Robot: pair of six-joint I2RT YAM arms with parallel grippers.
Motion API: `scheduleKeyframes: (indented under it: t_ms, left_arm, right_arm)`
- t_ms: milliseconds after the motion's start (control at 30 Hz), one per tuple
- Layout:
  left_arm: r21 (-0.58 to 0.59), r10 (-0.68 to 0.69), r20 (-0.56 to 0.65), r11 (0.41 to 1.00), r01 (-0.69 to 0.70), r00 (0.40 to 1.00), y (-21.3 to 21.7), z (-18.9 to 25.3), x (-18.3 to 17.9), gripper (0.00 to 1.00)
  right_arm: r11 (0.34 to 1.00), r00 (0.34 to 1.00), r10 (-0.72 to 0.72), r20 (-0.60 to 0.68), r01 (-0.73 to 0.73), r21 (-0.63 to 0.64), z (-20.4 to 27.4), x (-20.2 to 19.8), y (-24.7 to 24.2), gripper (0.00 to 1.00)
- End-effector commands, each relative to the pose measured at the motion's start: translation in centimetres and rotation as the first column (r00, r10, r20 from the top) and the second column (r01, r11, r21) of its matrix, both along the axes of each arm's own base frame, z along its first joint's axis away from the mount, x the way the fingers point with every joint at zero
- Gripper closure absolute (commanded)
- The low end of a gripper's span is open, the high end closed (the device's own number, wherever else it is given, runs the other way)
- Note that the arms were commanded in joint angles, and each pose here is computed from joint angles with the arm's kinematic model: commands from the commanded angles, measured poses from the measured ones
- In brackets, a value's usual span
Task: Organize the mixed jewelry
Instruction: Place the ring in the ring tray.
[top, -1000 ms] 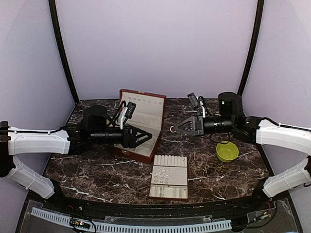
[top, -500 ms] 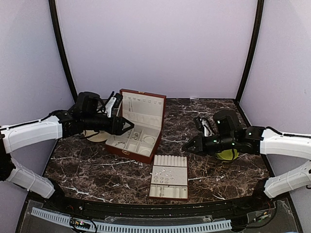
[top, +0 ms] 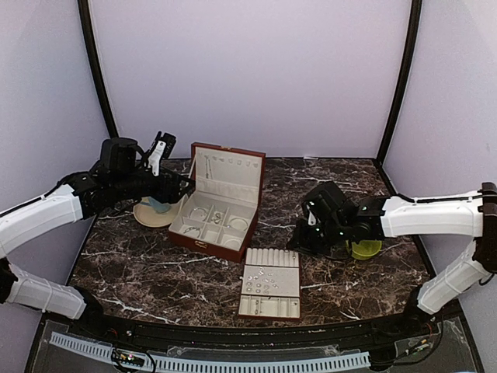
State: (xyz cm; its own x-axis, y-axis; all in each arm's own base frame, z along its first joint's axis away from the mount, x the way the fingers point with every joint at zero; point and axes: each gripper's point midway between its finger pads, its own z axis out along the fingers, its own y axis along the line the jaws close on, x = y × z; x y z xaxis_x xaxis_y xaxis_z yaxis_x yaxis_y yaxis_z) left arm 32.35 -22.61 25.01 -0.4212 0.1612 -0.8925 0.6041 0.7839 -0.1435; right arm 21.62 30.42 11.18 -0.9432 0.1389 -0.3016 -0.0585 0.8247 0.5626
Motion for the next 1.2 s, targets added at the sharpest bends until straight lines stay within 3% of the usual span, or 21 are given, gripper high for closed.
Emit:
scheduleKeyframes:
  t_ms: [0, 300, 1167]
  left_arm:
    - [0.065, 0.027, 0.035, 0.997, -0.03, 0.999, 1.5, -0.3, -0.3, 0.27]
    - [0.077, 0.031, 0.049, 0.996, -0.034, 0.998, 1.8, -0.2, -0.4, 0.26]
    - [0.094, 0.041, 0.034, 0.995, -0.044, 0.999, 1.9, -0.9, -0.2, 0.24]
  right_arm:
    - [0.993, 0.997, -0.076, 0.013, 0.077, -0.093, -0.5, 1.6, 0.0, 1.0]
    - [0.958, 0.989, -0.142, -0.028, 0.13, -0.254, -2.8, 1.9, -1.5, 1.0]
    - [0.926, 0.989, -0.135, -0.068, 0.101, -0.363, -5.7, 2.0, -1.3, 1.0]
